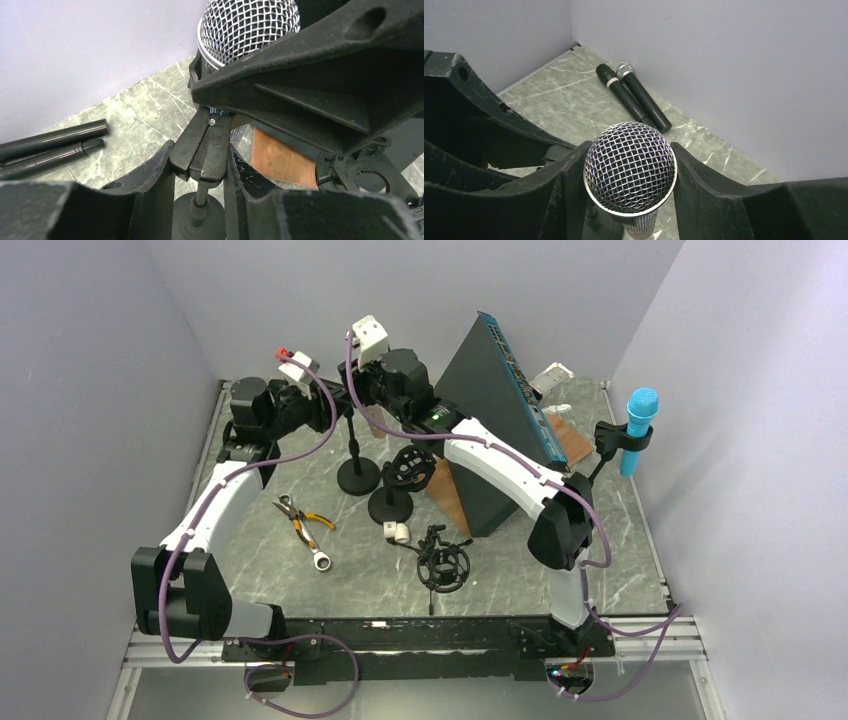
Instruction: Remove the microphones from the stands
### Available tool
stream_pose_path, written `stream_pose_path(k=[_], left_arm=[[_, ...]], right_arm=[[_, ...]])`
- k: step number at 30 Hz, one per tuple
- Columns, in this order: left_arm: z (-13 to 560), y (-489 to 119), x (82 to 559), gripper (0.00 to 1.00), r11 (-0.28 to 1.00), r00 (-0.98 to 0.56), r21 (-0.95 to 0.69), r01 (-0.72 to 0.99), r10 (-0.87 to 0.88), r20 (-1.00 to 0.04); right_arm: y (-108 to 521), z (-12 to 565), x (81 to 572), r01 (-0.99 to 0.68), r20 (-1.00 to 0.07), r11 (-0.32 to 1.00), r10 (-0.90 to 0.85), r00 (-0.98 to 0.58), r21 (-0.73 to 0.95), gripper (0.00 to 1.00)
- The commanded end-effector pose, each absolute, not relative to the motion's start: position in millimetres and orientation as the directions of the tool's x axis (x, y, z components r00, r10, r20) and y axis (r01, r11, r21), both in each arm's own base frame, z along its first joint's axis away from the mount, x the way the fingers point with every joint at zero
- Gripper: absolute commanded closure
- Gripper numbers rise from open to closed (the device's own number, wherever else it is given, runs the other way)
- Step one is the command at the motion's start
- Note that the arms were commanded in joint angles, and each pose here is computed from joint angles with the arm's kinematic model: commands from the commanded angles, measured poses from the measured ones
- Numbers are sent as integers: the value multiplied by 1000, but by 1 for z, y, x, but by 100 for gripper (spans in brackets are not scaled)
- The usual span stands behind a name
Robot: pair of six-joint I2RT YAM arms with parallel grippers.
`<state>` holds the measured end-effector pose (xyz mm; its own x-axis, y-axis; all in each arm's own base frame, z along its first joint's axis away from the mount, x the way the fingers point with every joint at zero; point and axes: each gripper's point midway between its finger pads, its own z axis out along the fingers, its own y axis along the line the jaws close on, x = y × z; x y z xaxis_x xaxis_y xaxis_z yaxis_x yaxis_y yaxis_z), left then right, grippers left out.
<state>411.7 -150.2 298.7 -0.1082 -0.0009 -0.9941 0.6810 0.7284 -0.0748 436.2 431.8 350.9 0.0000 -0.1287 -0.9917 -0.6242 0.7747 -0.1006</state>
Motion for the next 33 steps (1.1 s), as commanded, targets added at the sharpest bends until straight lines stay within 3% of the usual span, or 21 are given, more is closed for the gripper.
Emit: stream_pose_path(k=[1, 14, 18, 20, 24, 26, 30, 31, 33], left_arm=[[295, -150, 404, 100, 719, -93, -52, 693, 17, -996], [281, -149, 404, 99, 722, -154, -90, 686, 23, -988], [287, -152, 403, 76, 714, -167, -115, 690, 2, -986], [291, -153, 403, 71, 709, -165, -124, 695, -11, -986], [283, -149, 409, 87, 731, -196, -142, 667, -11, -980], [272, -147, 413, 84, 743, -238, -162, 649, -3, -971], [272, -148, 410, 51, 744, -264, -201, 637, -35, -964], [279, -149, 407, 35, 741, -254, -204, 640, -47, -966], [292, -151, 405, 18, 729, -257, -213, 650, -54, -965]], right_arm=[[407, 418, 436, -544, -991, 831, -58, 118, -113, 100], [302, 462, 469, -392, -992, 920, 57, 114, 8, 100], [274, 469, 451, -388, -990, 921, 66, 123, 13, 100], [267, 471, 439, -401, -990, 916, 70, 125, 14, 100], [260, 475, 418, -433, -988, 901, 84, 128, 21, 100], [257, 480, 409, -448, -986, 894, 95, 137, 24, 100], [260, 486, 399, -487, -981, 872, 136, 138, 52, 100], [260, 486, 398, -492, -981, 869, 138, 137, 54, 100], [261, 487, 398, -496, -981, 867, 139, 139, 53, 100]])
